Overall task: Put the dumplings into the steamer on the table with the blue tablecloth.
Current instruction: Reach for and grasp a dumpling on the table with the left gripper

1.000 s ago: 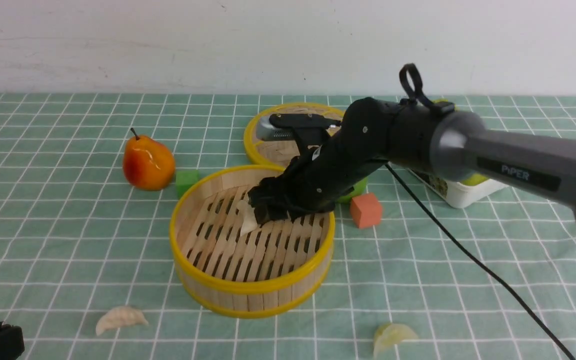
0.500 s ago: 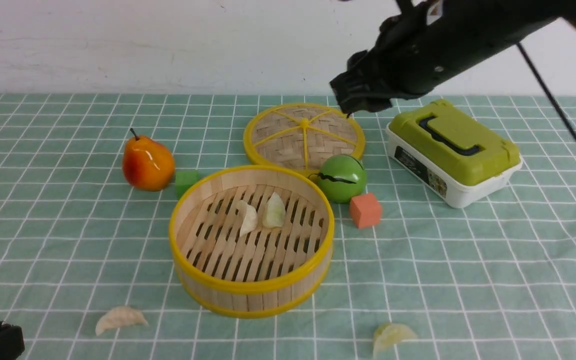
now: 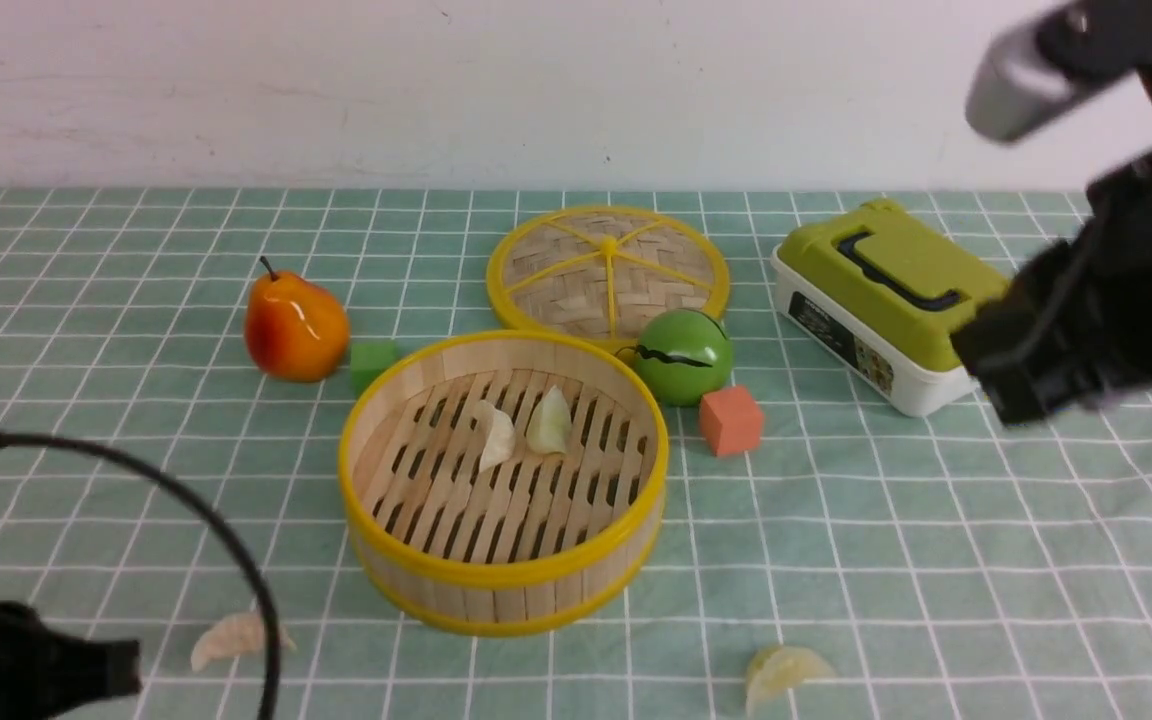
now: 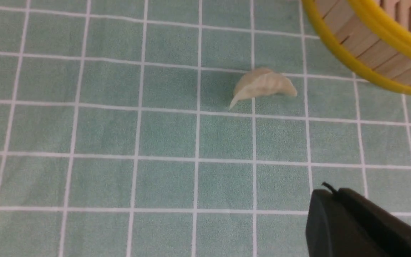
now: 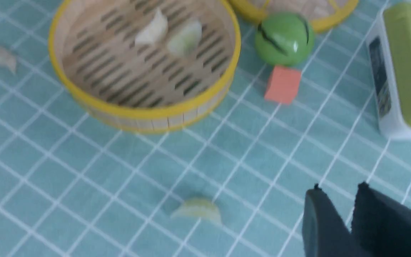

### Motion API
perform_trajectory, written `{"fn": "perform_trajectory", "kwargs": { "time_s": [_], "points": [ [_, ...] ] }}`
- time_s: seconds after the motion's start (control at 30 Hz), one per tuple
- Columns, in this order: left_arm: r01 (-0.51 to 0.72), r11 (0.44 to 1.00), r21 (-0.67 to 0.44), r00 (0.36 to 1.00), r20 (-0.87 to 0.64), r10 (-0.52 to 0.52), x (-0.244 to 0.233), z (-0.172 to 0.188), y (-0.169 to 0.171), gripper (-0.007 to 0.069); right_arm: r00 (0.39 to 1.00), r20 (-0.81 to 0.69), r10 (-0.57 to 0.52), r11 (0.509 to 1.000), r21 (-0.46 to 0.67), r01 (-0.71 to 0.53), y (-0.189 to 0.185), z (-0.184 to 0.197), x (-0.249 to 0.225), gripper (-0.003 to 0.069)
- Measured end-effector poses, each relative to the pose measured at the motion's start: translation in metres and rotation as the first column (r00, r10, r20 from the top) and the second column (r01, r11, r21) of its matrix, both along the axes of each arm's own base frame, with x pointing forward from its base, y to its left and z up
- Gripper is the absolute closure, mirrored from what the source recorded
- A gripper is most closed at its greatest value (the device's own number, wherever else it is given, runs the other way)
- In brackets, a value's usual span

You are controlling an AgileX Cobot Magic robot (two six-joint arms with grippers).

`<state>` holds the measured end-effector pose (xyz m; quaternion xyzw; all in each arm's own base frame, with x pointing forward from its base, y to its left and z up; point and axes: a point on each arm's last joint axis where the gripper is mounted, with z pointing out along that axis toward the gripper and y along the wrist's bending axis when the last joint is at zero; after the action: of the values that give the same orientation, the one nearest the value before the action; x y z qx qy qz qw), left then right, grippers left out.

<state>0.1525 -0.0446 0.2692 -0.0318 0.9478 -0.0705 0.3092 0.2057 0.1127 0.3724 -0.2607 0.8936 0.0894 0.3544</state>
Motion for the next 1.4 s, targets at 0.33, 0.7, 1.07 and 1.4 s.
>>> {"fn": "perform_trajectory", "kwargs": {
  "time_s": [0.33,0.7,1.07,1.4],
  "points": [
    [0.181,0.98,0.087,0.928,-0.343,-0.142,0.093,-0.022,-0.039,0.055,0.974,-0.225,-0.014,0.992,-0.125,-0.015,-0.018,-0.1,-0.033,0.0679],
    [0.517,0.819,0.249,0.829,-0.383,-0.407,0.128,-0.053,-0.045,0.0179,0.982,-0.186,-0.016,0.999,-0.053,0.006,-0.014,-0.103,-0.031,0.0679],
    [0.657,0.697,0.287,0.733,-0.459,-0.502,0.147,-0.096,-0.049,0.0159,0.981,-0.193,-0.017,0.999,-0.038,0.01,-0.013,-0.103,-0.032,0.0678],
    [0.564,0.782,0.266,0.786,-0.461,-0.411,0.151,-0.109,-0.05,0.0386,0.981,-0.193,-0.017,0.999,-0.038,0.01,-0.013,-0.103,-0.032,0.0674]
  ]
}}
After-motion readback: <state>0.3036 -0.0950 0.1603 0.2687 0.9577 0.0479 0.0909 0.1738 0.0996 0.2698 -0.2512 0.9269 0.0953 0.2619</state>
